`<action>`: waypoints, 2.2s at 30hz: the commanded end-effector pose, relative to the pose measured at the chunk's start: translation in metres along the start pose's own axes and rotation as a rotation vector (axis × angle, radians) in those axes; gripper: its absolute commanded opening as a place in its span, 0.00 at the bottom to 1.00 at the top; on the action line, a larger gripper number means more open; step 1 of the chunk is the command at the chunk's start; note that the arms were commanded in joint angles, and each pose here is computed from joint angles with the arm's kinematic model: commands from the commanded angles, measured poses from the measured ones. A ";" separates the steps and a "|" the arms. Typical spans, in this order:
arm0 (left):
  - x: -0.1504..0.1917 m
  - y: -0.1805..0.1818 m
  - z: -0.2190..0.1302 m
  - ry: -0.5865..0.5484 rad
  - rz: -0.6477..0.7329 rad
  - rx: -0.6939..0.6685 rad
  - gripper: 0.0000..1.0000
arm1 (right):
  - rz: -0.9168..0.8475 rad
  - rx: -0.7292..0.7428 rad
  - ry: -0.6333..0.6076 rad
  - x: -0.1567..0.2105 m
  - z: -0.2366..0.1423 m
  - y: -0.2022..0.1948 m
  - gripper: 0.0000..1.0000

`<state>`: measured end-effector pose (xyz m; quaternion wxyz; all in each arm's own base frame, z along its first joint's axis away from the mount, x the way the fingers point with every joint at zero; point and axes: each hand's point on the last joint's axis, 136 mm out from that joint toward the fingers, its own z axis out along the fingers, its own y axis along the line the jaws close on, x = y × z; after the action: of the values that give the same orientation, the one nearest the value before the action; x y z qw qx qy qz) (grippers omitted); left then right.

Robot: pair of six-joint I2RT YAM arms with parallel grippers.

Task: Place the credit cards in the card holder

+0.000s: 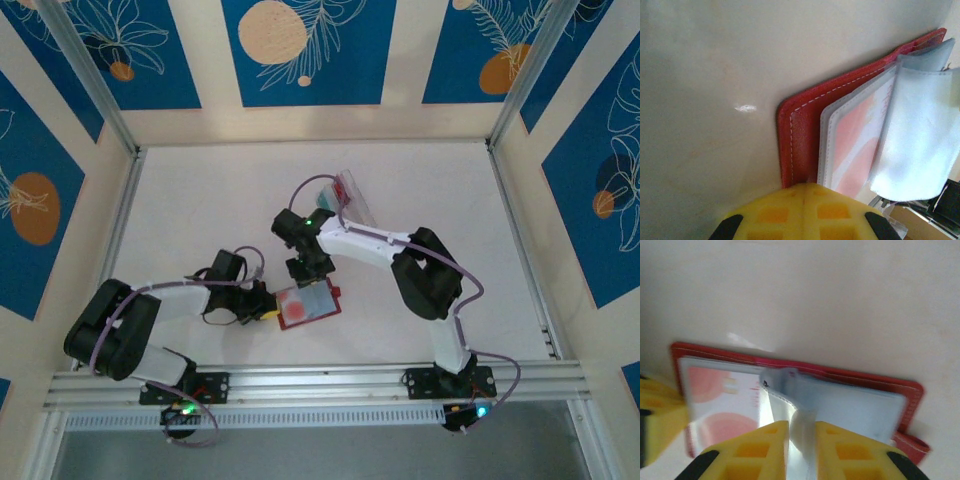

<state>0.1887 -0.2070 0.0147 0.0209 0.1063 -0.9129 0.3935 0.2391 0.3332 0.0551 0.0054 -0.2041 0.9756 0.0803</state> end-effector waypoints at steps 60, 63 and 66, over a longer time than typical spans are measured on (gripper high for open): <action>-0.012 -0.031 -0.062 -0.103 0.103 -0.126 0.01 | 0.200 0.479 -0.308 -0.054 -0.111 -0.167 0.47; -0.013 -0.033 -0.063 -0.109 0.111 -0.125 0.01 | 0.189 0.503 -0.310 -0.071 -0.114 -0.181 0.48; -0.014 -0.033 -0.061 -0.105 0.110 -0.120 0.01 | 0.185 0.474 -0.307 -0.086 -0.110 -0.186 0.48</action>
<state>0.2066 -0.1864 0.0778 -0.0443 0.0773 -0.9362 0.3400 0.3875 0.1896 0.1430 0.2073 -0.0656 0.9714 -0.0952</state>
